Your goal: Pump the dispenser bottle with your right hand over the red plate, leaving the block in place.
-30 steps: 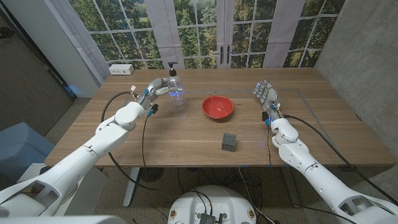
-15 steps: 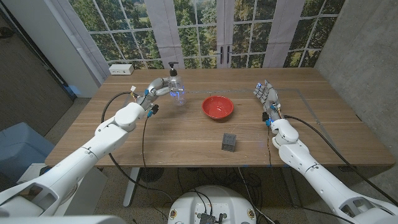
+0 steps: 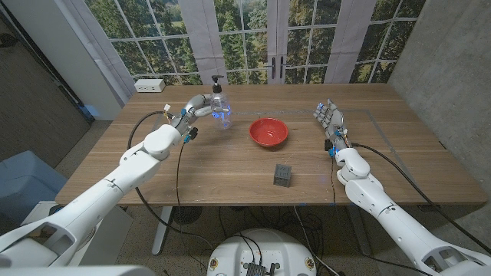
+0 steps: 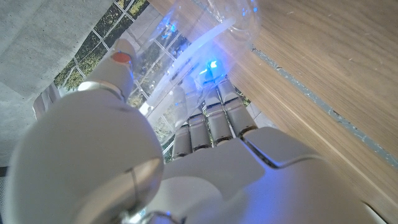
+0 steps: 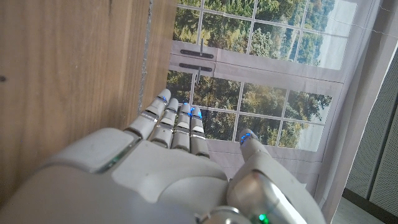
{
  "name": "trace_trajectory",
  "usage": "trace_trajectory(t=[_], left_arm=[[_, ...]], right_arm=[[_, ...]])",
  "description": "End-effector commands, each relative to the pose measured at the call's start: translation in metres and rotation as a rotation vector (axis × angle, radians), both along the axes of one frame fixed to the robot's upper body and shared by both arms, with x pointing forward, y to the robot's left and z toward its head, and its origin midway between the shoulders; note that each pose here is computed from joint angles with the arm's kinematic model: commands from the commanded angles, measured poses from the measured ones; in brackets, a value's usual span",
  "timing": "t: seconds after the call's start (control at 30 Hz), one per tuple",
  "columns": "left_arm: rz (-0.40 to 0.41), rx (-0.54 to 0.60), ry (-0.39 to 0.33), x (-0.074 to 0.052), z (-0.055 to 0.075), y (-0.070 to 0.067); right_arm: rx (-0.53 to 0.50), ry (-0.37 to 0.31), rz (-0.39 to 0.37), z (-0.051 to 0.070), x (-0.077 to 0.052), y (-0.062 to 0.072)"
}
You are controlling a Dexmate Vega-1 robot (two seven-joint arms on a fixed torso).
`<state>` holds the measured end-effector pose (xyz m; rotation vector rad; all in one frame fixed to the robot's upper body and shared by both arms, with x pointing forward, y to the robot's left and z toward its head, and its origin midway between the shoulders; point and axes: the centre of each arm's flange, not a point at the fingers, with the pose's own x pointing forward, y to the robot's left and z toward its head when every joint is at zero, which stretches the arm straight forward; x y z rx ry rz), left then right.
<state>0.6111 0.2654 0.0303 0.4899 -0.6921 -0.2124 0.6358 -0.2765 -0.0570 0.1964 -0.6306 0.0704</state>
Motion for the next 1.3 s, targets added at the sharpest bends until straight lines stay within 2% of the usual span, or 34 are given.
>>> trace_trajectory(t=[0.03,0.83,1.17,1.3], left_arm=[[-0.027,0.03,-0.01,0.006,0.007,-0.012],[-0.072,0.109,-0.017,0.012,0.019,-0.04],[-0.046,0.152,-0.027,0.01,0.024,-0.045],[0.012,0.196,-0.037,0.007,0.029,-0.048]], right_arm=[[0.001,-0.008,-0.005,-0.001,-0.005,-0.003],[0.009,-0.018,-0.007,-0.004,-0.008,-0.01],[0.025,-0.019,-0.005,-0.007,-0.009,-0.013],[0.024,-0.024,-0.007,-0.008,-0.01,-0.014]])
